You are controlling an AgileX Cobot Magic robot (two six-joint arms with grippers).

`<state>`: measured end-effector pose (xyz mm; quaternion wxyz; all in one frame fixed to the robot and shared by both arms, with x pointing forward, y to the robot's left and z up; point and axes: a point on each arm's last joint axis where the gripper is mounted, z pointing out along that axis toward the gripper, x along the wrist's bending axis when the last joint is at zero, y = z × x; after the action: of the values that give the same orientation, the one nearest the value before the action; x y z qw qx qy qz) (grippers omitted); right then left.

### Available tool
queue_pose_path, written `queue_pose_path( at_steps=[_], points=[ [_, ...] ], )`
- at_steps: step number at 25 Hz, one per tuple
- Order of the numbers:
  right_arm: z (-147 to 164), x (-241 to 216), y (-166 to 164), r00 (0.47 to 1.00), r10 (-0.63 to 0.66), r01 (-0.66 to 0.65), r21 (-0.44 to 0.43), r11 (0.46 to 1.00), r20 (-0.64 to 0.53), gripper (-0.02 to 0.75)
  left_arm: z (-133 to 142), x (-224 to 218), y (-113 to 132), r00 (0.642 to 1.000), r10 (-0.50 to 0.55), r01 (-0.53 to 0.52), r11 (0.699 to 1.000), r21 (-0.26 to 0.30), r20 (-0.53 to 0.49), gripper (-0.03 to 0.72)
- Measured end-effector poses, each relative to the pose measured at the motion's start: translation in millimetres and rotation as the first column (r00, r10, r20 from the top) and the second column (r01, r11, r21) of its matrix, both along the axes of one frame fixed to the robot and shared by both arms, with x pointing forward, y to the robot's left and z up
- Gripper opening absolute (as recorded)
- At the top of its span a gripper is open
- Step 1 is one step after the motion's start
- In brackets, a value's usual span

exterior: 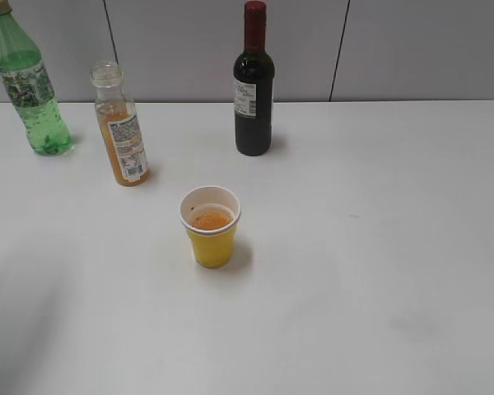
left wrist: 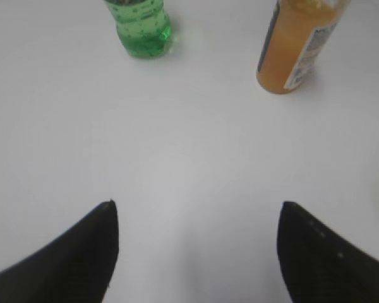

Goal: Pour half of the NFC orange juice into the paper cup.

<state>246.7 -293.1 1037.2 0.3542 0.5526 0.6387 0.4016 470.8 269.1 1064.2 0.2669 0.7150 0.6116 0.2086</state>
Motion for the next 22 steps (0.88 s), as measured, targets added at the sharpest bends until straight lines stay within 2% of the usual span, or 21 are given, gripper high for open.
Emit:
queue_pose_path(
  at_steps=[6, 9, 14, 22],
  points=[
    [0, 0, 0, 1.000, 0.000, 0.000, 0.000, 1.000, 0.000, 0.568, 20, -40, 3, 0.998, -0.017, 0.016, 1.000, -0.009, -0.061, 0.593],
    [0, 0, 0, 1.000, 0.000, 0.000, 0.000, 1.000, 0.000, 0.568, 28, -60, 5, 1.000, -0.019, 0.019, 1.000, -0.014, -0.024, 0.593],
    [0, 0, 0, 1.000, 0.000, 0.000, 0.000, 1.000, 0.000, 0.569, 15, -98, 9, 1.000, -0.003, 0.002, 1.000, -0.028, -0.020, 0.588],
    [0, 0, 0, 1.000, 0.000, 0.000, 0.000, 1.000, 0.000, 0.569, 6, -154, 16, 0.994, 0.010, -0.005, 0.999, -0.049, 0.107, 0.588]
  ],
)
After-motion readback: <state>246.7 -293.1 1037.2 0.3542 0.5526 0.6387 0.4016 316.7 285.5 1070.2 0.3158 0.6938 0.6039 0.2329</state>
